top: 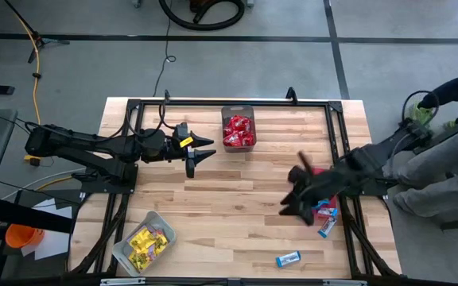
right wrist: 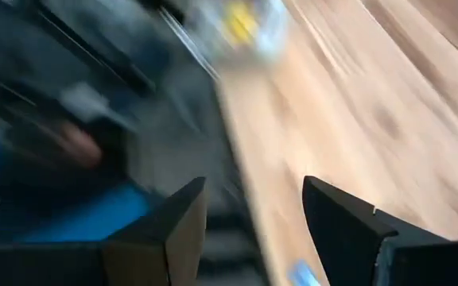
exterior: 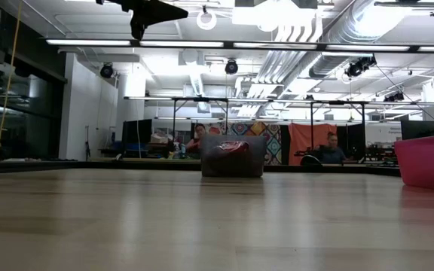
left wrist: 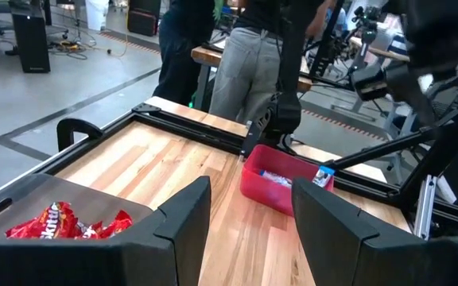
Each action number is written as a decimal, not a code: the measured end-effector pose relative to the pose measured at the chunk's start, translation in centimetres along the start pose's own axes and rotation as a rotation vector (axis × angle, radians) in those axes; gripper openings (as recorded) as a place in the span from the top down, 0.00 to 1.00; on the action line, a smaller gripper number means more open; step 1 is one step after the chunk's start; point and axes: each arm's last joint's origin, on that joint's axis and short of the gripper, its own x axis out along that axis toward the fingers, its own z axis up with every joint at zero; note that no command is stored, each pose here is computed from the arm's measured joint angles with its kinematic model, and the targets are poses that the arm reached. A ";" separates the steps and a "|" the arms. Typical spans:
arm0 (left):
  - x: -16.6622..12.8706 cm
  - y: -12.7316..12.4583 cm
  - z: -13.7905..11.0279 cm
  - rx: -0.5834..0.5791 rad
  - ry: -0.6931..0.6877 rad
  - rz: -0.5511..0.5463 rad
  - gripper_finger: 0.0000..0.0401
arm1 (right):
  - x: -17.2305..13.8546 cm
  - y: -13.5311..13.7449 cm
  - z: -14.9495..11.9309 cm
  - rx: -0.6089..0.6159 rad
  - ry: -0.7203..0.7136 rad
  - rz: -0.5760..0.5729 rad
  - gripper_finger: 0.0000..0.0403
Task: Sort candy
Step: Put the white chocolate candy into the red bin
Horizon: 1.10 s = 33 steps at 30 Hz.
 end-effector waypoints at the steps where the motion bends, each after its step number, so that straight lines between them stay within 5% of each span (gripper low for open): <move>1: 0.0 0.0 0.0 0.000 0.001 0.000 0.59 | 0.4 0.4 -0.1 -0.024 0.075 -0.068 0.50; 6: 0.0 0.0 0.0 0.000 0.001 0.000 0.59 | 4.1 1.4 -2.2 -0.183 0.414 -0.268 0.50; 13: 0.0 0.0 0.0 0.001 0.003 0.001 0.59 | 10.8 0.6 -9.1 -0.327 0.679 -0.357 0.50; 21: 0.0 0.1 -0.4 0.009 0.036 0.009 0.59 | 16.3 -0.1 -15.5 -0.477 0.783 -0.354 0.50; 33: 0.0 0.1 -0.4 0.010 0.043 0.011 0.59 | 21.1 -2.9 -19.6 -0.520 0.807 -0.483 0.50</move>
